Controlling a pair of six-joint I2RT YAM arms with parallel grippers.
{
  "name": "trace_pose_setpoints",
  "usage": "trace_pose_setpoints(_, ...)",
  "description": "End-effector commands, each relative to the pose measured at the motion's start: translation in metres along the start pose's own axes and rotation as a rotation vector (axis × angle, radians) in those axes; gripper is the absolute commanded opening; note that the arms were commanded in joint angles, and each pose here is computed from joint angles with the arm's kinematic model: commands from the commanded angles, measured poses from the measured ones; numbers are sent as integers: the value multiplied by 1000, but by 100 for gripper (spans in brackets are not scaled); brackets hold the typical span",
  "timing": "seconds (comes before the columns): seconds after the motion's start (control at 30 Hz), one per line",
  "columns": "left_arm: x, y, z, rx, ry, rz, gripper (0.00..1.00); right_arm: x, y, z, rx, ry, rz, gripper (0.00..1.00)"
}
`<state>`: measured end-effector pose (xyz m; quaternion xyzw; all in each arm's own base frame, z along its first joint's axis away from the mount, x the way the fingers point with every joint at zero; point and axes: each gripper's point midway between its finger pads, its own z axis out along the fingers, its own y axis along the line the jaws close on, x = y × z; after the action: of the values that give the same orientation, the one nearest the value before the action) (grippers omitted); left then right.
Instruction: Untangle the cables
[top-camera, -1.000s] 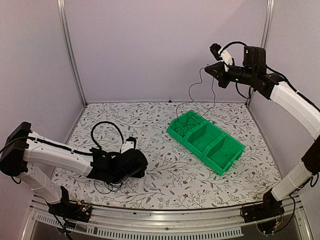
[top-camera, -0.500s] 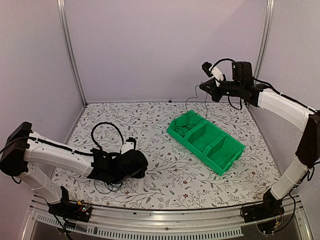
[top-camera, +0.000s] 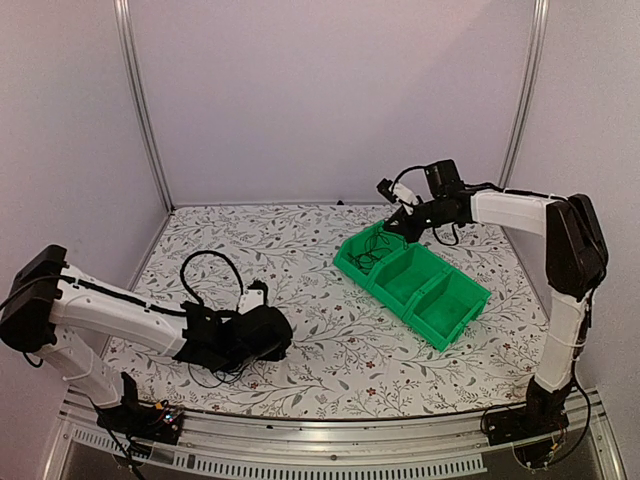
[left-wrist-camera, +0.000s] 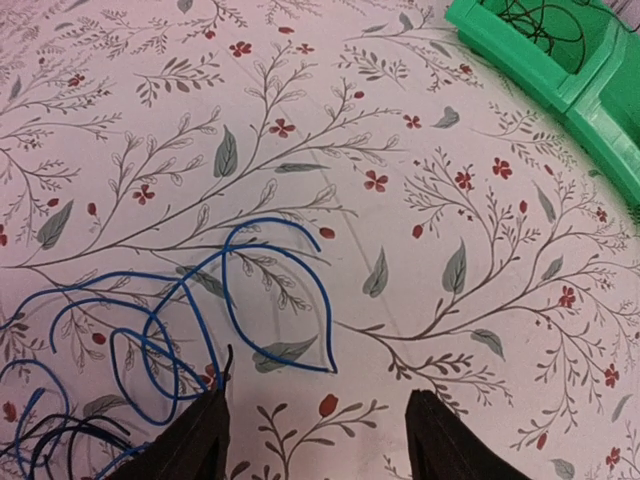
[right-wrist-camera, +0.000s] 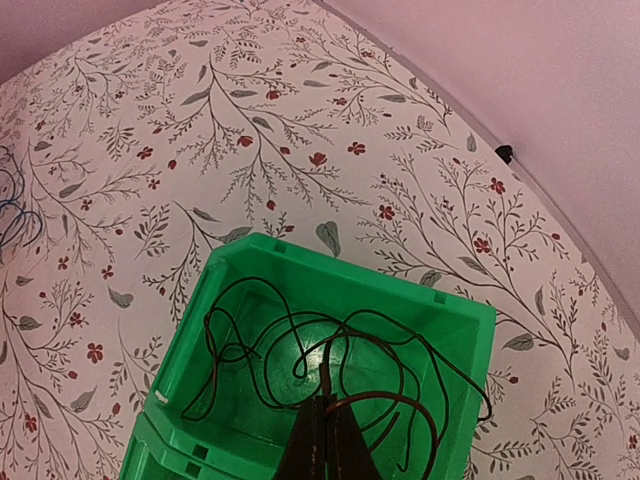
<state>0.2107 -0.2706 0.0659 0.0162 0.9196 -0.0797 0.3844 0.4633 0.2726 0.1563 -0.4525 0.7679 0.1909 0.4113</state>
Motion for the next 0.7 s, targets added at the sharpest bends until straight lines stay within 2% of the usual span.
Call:
trace_pose_setpoints(0.0, 8, 4, 0, -5, 4, 1, 62, 1, -2, 13, -49, 32, 3, 0)
trace_pose_setpoints(0.37, 6, -7, 4, 7, 8, 25, 63, 16, -4, 55, -27, 170, 9, 1)
trace_pose_setpoints(0.57, -12, -19, 2, 9, -8, 44, 63, 24, -22, 51, 72, 256, 9, 3)
trace_pose_setpoints(0.67, -26, -28, -1, 30, -25, 32, 64, 32, -19, 52, 61, 286, -4, 3)
